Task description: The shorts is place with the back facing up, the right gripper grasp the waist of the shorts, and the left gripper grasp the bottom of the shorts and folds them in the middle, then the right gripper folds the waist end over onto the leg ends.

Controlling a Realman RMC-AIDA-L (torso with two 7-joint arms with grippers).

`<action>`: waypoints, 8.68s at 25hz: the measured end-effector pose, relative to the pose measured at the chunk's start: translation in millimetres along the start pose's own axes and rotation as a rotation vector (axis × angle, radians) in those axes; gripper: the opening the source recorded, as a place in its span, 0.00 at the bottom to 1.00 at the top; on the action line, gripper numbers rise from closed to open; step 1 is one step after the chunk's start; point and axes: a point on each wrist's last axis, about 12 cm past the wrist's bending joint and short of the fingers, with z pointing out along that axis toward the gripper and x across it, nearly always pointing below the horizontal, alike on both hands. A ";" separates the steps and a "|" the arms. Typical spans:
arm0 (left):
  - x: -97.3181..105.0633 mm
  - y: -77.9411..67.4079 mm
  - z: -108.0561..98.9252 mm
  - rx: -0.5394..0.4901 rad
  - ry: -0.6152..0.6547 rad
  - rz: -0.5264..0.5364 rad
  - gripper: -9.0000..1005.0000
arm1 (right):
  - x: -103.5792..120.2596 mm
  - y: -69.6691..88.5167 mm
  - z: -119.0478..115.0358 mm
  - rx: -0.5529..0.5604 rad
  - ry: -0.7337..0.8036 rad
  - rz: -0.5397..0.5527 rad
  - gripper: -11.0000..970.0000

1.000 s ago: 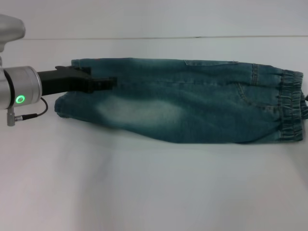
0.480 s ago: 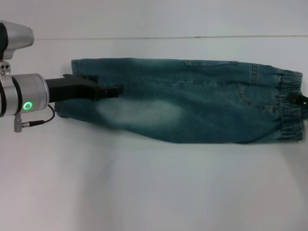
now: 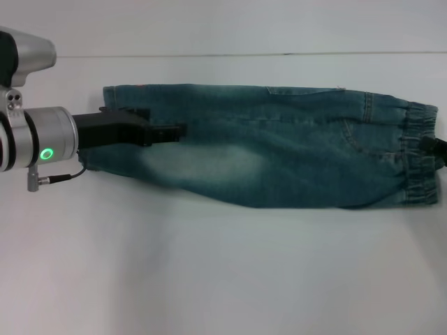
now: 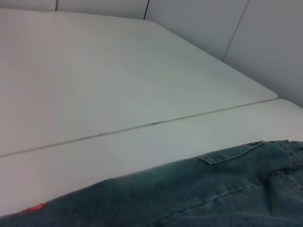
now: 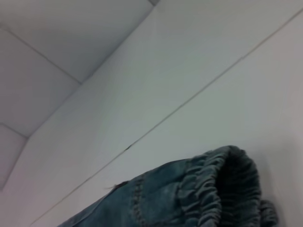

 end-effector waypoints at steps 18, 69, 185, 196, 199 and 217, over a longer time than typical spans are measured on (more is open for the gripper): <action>7.6 -8.3 10.1 0.064 -0.075 -0.012 0.91 | -3.5 9.1 -7.1 -0.107 -0.008 0.008 0.12; 14.2 -37.3 43.3 0.110 -0.084 0.058 0.90 | -2.1 8.0 -31.6 -0.192 -0.050 0.047 0.16; 92.0 -117.5 89.4 0.067 -0.269 0.410 0.02 | -51.1 245.3 125.5 -0.494 0.407 -0.513 0.27; 108.8 -87.3 54.0 -0.051 -0.416 0.260 0.02 | -63.4 198.4 91.5 -0.508 0.312 -0.401 0.55; 120.8 -78.9 39.0 -0.071 -0.468 0.205 0.02 | -67.6 176.5 76.9 -0.497 0.263 -0.344 0.71; 126.6 -40.3 -31.7 0.166 -0.631 0.066 0.16 | -12.4 103.2 -17.5 -0.715 0.033 -0.758 0.72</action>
